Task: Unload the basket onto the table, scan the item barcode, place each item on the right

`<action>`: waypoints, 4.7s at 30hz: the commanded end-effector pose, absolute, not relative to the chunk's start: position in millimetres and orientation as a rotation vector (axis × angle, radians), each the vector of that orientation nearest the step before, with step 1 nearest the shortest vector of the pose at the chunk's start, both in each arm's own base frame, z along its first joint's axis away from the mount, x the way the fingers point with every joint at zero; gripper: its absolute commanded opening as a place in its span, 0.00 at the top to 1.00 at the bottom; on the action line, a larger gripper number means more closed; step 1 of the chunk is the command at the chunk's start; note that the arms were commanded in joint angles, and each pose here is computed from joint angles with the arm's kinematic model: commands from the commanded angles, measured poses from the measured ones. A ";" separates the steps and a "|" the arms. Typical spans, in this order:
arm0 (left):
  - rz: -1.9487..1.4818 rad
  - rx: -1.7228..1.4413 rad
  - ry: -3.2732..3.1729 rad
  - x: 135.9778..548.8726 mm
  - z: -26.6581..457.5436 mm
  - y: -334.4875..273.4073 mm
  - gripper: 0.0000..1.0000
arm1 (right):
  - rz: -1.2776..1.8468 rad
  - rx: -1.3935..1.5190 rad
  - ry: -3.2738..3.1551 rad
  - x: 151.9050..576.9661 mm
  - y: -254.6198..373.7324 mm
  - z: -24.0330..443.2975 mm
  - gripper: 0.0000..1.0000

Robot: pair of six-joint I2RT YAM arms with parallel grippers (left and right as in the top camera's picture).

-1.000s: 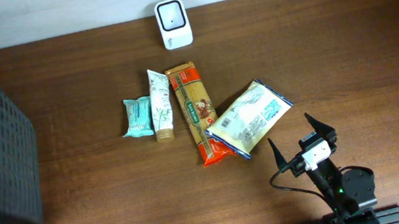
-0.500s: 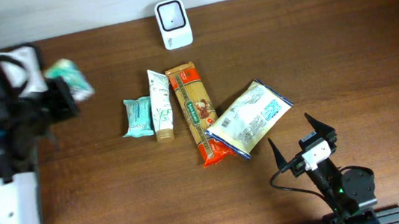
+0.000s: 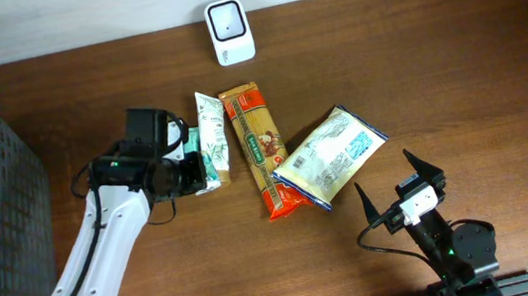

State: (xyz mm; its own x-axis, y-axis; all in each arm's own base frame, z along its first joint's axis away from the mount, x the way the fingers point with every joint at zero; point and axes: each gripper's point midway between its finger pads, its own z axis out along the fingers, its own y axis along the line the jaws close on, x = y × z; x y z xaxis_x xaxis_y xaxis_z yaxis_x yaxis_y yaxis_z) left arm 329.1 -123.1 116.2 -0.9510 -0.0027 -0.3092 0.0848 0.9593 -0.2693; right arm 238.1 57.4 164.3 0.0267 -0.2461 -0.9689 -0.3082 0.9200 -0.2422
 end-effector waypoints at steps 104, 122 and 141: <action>-0.138 0.189 2.341 340.0 236.1 -87.4 0.12 | 0.054 -0.425 1.570 238.8 55.4 161.1 0.01; 0.186 0.007 2.026 340.9 327.2 11.5 0.01 | 0.054 -0.425 1.570 238.8 55.4 161.1 0.01; 0.273 -0.274 2.148 313.1 299.5 70.0 0.01 | 0.053 -0.425 1.570 238.8 55.4 161.3 0.01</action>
State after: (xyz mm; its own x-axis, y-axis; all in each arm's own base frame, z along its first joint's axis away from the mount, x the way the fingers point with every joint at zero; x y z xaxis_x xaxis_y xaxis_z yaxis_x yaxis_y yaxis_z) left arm 320.9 66.9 295.6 -0.5425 -0.0756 -0.8366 -0.2751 0.9570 0.0919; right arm 238.1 57.4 164.3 0.0266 -0.2458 -0.9690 -0.3082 0.9201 -0.2418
